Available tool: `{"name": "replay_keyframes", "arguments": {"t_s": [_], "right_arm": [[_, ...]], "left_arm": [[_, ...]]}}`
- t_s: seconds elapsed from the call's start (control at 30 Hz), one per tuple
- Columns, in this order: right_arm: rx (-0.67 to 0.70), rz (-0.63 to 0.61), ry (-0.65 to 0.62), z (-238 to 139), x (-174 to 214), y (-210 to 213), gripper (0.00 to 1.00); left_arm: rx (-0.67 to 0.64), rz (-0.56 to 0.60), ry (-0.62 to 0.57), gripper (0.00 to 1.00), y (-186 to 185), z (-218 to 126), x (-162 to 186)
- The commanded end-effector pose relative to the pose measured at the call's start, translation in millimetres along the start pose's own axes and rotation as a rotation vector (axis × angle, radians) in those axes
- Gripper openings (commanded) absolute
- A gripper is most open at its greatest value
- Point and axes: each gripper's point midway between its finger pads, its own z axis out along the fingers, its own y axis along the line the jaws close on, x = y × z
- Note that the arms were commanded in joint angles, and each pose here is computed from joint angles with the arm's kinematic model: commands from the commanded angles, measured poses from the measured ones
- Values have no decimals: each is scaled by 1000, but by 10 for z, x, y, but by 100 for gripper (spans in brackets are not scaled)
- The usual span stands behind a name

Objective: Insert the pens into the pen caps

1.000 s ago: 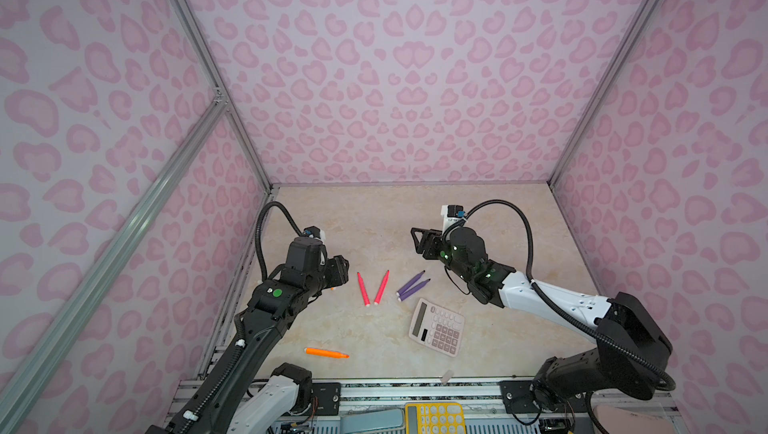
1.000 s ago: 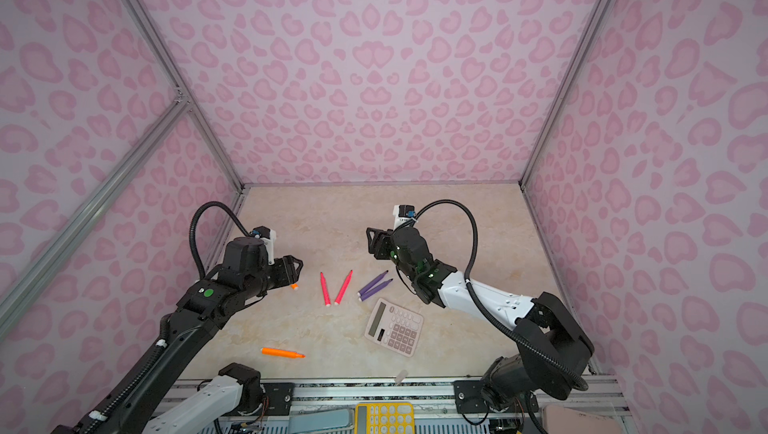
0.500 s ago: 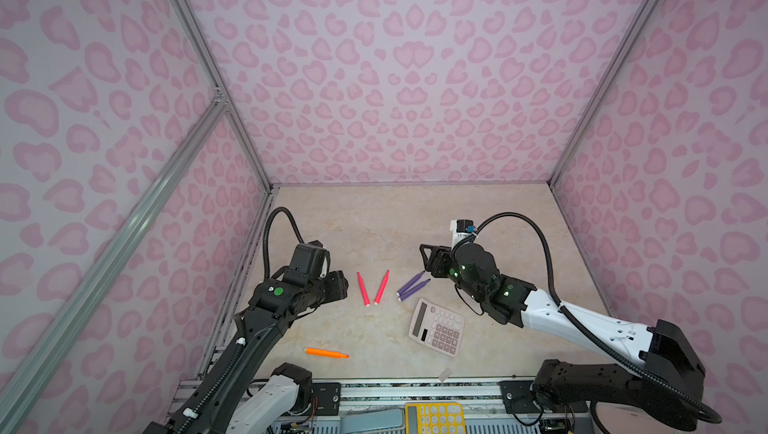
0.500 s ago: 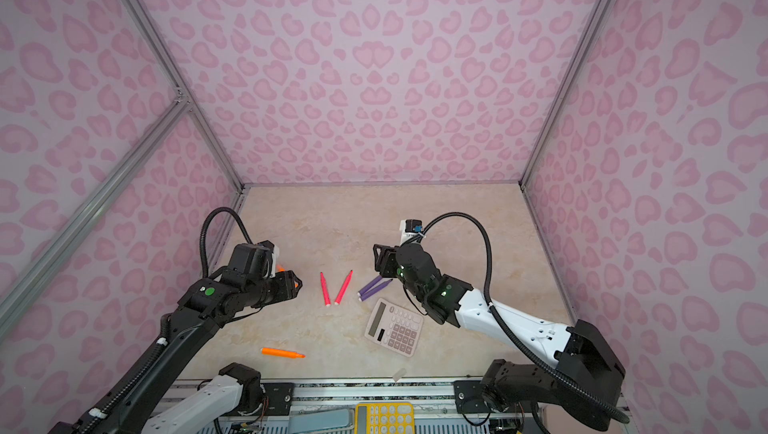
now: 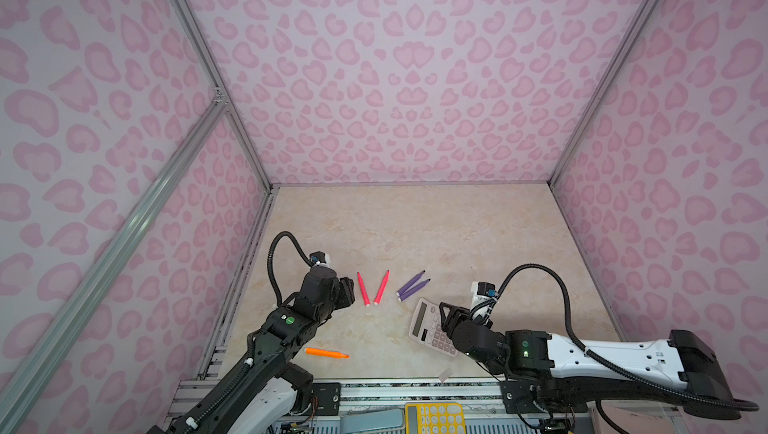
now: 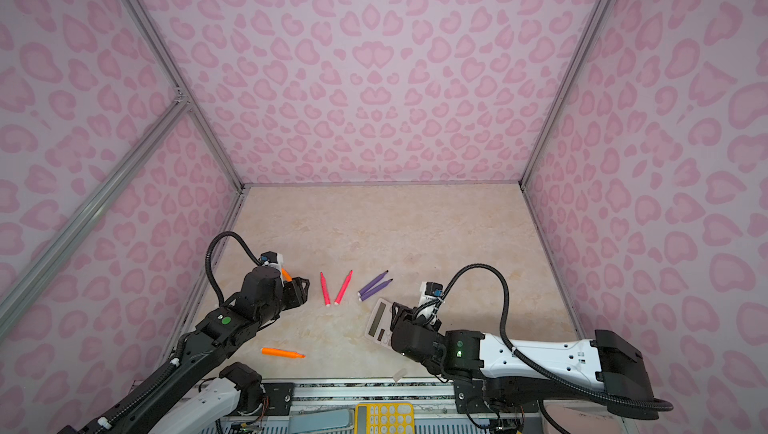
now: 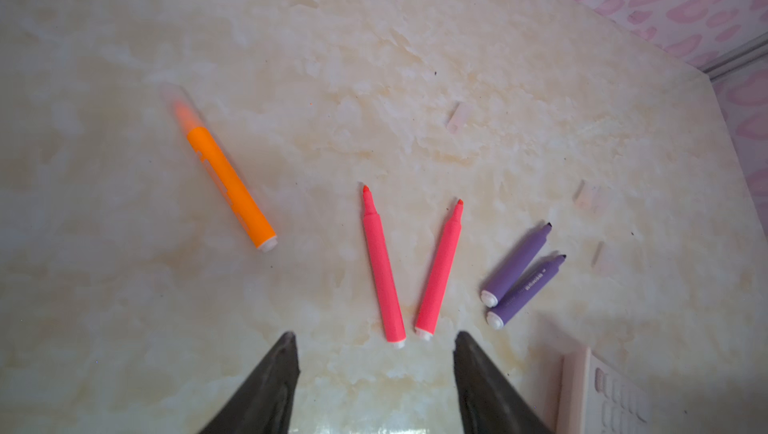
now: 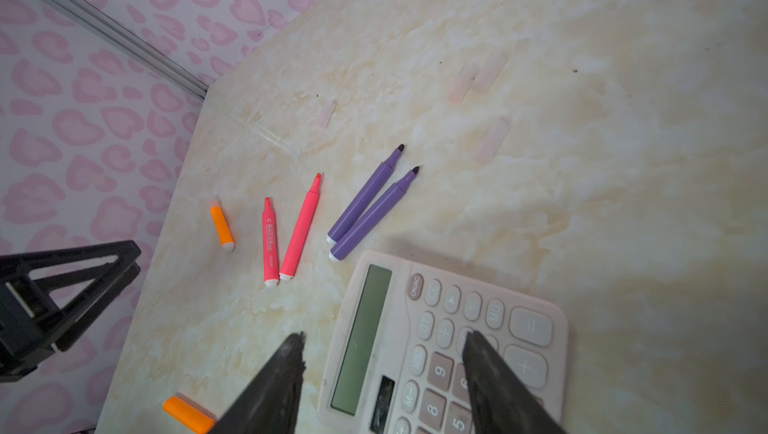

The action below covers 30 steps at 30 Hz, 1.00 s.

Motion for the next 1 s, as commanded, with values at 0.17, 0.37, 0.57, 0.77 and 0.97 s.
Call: {"name": "replay_keyframes", "arguments": {"t_s": [0.17,0.37,0.57,0.77,0.97], "right_arm": [[132,-37,80,3,426,-200,60],[226,-78,163,-10,673,-274,61],[289,-106,267,-78,914,-336,60],[312,-154,340,-219,1118,-354,60],[335,-160,382,-270,1275,-454,59]], "left_arm": [[-20,41,-186,60,79,-207,-277],[-38,44,-239,62,136,-340,-363],[-35,46,-240,62,123,-375,-384],[-24,42,-257,62,120,-437,-411],[-24,35,-281,63,147,-489,-429]]}}
